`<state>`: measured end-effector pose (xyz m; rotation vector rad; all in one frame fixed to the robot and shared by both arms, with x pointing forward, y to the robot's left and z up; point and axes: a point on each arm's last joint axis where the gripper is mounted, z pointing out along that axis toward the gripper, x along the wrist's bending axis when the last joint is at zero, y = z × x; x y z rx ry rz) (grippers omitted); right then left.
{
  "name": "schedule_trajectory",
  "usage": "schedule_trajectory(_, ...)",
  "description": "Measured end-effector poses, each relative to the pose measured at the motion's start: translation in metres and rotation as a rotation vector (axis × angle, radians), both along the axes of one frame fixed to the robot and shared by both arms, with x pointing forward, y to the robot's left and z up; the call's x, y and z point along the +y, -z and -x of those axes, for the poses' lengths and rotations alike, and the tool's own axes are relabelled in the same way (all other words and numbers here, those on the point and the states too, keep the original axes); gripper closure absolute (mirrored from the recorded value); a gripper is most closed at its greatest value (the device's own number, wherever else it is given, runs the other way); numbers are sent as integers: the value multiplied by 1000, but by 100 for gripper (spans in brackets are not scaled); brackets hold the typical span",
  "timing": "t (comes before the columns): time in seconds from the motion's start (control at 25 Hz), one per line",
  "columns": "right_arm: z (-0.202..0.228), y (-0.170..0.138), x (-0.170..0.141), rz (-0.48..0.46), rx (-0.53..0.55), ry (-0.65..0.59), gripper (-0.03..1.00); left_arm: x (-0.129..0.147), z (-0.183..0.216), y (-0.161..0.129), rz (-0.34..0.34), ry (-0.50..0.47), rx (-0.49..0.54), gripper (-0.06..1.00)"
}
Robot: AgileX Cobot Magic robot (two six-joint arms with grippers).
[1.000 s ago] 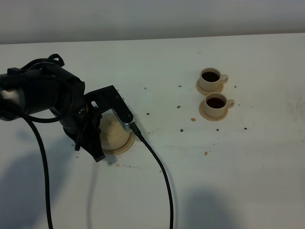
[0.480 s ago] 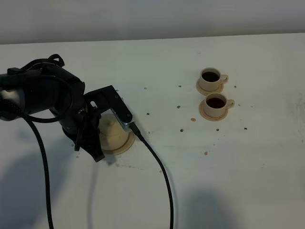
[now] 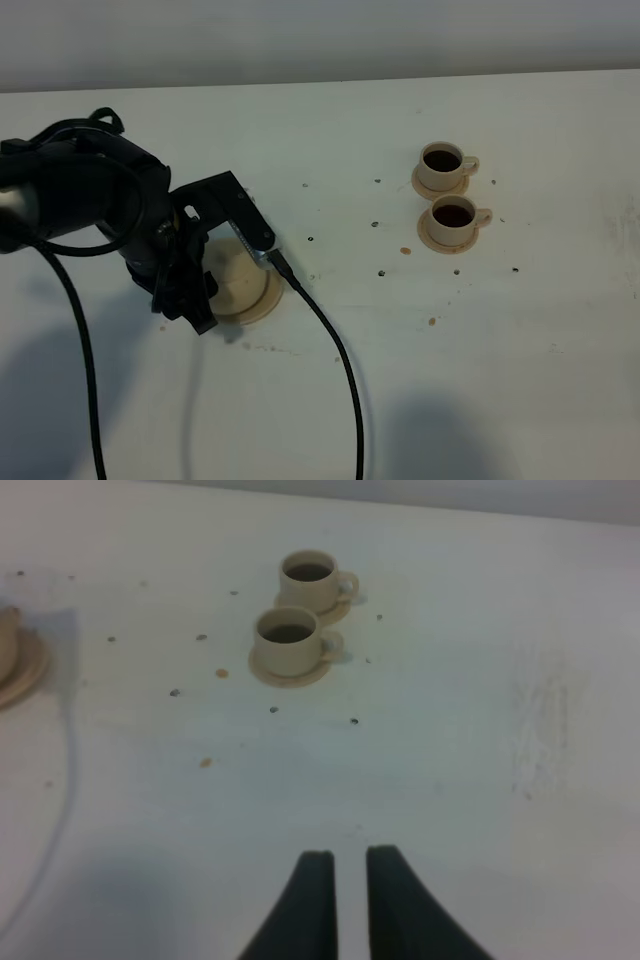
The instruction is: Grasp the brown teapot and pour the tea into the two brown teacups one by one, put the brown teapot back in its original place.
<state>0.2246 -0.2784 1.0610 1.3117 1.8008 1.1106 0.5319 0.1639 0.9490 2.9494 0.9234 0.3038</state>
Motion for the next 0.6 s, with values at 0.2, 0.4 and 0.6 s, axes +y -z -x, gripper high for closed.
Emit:
schedule_trajectory(0.2,0,0,0,0,0,0,88,1,2,-13,17,-3,-32,39)
schedule_trajectory(0.4,0,0,0,0,0,0,88,5,10,-41,73,-76,-92,39)
schedule_trajectory(0.6,0,0,0,0,0,0,88,13,26,-83,140,-95,-199,39)
